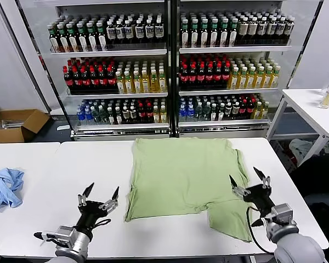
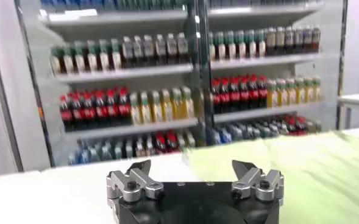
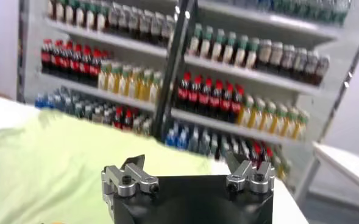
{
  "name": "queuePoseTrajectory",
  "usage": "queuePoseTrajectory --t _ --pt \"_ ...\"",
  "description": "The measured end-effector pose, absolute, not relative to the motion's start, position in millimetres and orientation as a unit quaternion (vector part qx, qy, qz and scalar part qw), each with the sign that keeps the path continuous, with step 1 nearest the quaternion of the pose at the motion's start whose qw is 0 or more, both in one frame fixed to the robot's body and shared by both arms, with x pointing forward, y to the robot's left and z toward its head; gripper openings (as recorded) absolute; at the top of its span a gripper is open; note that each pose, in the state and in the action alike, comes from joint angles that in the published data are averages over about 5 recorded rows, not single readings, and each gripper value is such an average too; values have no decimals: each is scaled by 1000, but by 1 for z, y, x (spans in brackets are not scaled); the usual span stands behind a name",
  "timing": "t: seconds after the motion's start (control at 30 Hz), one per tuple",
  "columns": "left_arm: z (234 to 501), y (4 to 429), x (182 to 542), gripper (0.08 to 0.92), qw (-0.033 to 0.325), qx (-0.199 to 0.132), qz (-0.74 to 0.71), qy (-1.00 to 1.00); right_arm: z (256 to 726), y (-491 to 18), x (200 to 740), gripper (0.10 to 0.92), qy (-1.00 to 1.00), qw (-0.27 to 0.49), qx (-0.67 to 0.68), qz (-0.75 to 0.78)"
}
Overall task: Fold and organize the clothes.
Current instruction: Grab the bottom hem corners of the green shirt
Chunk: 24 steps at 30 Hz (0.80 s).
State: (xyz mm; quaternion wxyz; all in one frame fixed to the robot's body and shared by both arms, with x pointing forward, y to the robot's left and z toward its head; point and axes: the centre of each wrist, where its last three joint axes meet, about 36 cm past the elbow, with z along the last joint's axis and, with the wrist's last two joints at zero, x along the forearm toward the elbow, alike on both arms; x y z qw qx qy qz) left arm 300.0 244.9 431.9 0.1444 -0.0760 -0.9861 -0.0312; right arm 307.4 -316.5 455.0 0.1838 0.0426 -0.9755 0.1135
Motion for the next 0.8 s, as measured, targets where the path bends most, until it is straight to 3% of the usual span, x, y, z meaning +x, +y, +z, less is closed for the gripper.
queuePoseTrajectory --t 0.43,0.8 --pt "414 213 301 823 238 -100 -26 -966 433 -315 284 823 -965 248 42 70" --pt "393 208 314 812 275 -63 -29 -959 417 -303 278 822 -960 270 60 46"
